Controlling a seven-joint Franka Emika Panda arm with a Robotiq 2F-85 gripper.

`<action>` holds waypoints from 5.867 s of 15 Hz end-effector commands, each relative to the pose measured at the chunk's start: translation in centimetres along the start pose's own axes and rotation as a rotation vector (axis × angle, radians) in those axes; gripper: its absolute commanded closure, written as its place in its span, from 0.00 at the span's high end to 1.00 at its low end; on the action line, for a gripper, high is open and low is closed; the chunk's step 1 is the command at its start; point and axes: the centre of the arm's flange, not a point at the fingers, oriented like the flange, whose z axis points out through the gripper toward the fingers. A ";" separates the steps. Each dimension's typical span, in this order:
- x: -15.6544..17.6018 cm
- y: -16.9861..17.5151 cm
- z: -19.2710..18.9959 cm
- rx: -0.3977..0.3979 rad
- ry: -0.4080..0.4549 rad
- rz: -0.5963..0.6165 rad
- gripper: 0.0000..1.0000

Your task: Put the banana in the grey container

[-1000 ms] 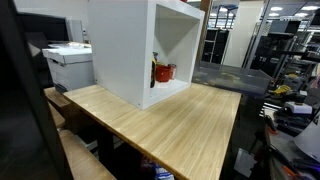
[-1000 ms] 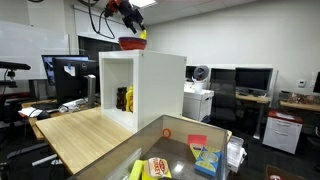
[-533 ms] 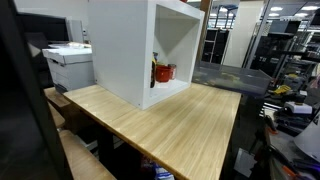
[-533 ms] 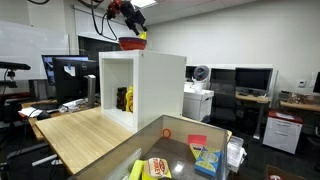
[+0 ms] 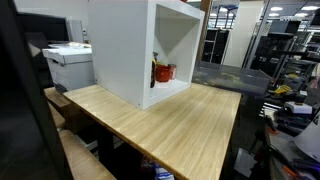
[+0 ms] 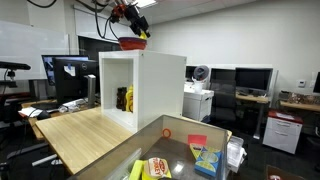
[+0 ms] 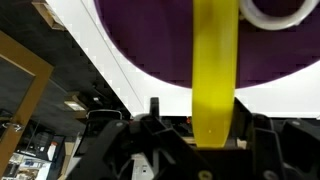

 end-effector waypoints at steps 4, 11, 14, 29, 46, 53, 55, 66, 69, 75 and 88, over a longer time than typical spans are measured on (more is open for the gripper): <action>-1.3 -1.1 -1.7 -0.002 0.013 0.000 0.21; -2.9 -0.4 -7.6 0.018 0.062 0.009 0.12; -3.6 1.1 -11.0 0.027 0.129 -0.001 0.12; -18.3 8.1 -13.8 0.028 -0.082 -0.089 0.12; -15.9 27.5 2.5 -0.066 -0.386 0.125 0.12; -14.1 30.0 8.8 -0.091 -0.454 0.209 0.12; -13.9 31.1 10.2 -0.098 -0.466 0.236 0.12; -17.8 36.2 21.6 -0.149 -0.555 0.487 0.11; -18.7 36.2 23.0 -0.141 -0.588 0.510 0.11; -19.6 37.5 25.3 -0.149 -0.633 0.582 0.22; -16.0 35.9 15.0 -0.093 -0.554 0.477 1.00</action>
